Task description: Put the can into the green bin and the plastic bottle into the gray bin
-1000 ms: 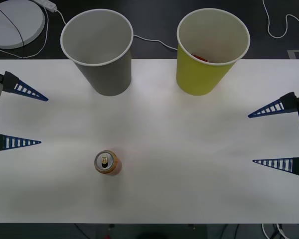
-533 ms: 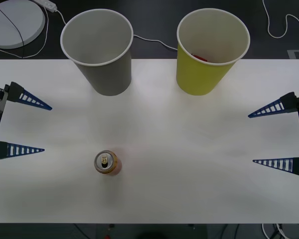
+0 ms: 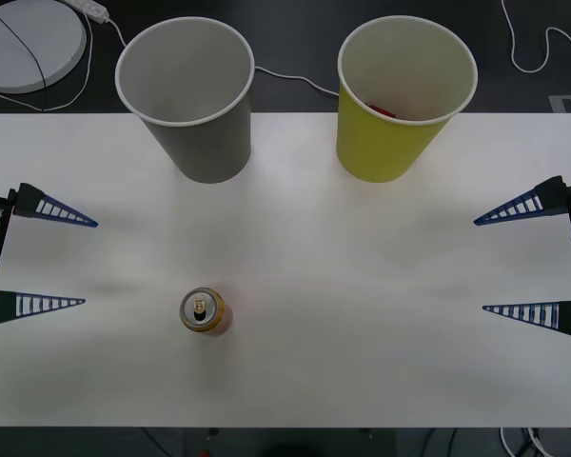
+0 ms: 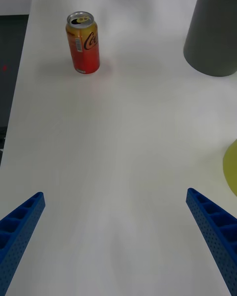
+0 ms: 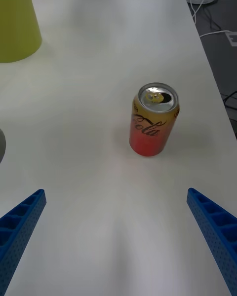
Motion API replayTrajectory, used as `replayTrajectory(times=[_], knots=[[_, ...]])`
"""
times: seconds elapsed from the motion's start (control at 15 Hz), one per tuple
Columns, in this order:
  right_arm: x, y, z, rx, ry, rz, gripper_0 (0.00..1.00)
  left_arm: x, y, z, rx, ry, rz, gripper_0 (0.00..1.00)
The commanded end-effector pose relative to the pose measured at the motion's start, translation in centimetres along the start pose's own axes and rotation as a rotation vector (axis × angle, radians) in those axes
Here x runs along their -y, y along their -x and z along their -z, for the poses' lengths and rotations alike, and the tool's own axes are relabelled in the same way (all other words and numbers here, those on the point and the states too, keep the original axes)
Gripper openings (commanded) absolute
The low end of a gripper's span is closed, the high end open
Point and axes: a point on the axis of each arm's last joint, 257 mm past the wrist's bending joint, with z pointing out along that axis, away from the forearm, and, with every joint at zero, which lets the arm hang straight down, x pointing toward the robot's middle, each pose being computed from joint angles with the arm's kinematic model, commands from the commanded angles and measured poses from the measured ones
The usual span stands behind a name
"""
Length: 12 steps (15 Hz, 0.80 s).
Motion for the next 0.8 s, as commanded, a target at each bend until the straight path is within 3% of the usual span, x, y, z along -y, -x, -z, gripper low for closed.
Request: replayTrajectory(times=[0.07, 0.4, 0.8], knots=[[0.0, 0.0, 0.0, 0.000, 0.000, 0.000, 1.00, 1.0, -1.0, -0.7, 0.053, 0.006, -0.020, 1.00], [0.0, 0.0, 0.0, 0.000, 0.000, 0.000, 1.00, 2.5, -2.9, -2.7, 0.134, 0.050, -0.029, 1.00], [0.0, 0.0, 0.0, 0.000, 0.000, 0.000, 1.00, 4.3, -3.3, -5.1, 0.223, 0.060, 0.027, 1.00]])
